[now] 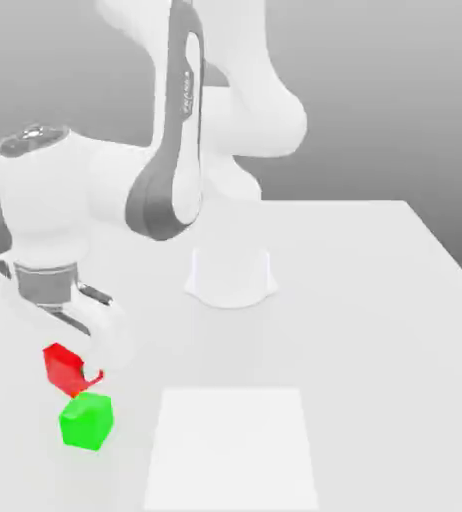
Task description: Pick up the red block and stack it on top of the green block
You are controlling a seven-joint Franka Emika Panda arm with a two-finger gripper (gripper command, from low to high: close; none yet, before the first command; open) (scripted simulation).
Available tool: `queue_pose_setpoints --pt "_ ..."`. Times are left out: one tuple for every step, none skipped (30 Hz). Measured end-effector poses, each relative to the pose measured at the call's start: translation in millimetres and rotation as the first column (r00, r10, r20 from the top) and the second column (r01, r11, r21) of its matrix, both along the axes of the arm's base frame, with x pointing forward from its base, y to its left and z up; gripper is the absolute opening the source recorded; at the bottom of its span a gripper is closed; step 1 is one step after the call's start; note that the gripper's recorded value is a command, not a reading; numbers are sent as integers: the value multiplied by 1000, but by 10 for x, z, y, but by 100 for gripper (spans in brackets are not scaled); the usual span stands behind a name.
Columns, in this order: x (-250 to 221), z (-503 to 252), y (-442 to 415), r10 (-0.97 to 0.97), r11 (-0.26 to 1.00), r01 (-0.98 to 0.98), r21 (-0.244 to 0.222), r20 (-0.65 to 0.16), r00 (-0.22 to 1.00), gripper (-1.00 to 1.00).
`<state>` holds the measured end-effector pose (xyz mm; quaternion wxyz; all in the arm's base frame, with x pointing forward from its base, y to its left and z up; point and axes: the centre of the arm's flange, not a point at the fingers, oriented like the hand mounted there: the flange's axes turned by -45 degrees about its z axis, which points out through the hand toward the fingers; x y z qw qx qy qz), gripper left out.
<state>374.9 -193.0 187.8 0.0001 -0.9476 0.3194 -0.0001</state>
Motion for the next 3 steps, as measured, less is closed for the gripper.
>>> queue_pose_setpoints --pt "0 0 0 0 1000 0 0 0 1000 100" --pt "0 0 0 0 1000 0 0 0 1000 100" --pt "0 0 0 0 1000 0 0 0 1000 100"
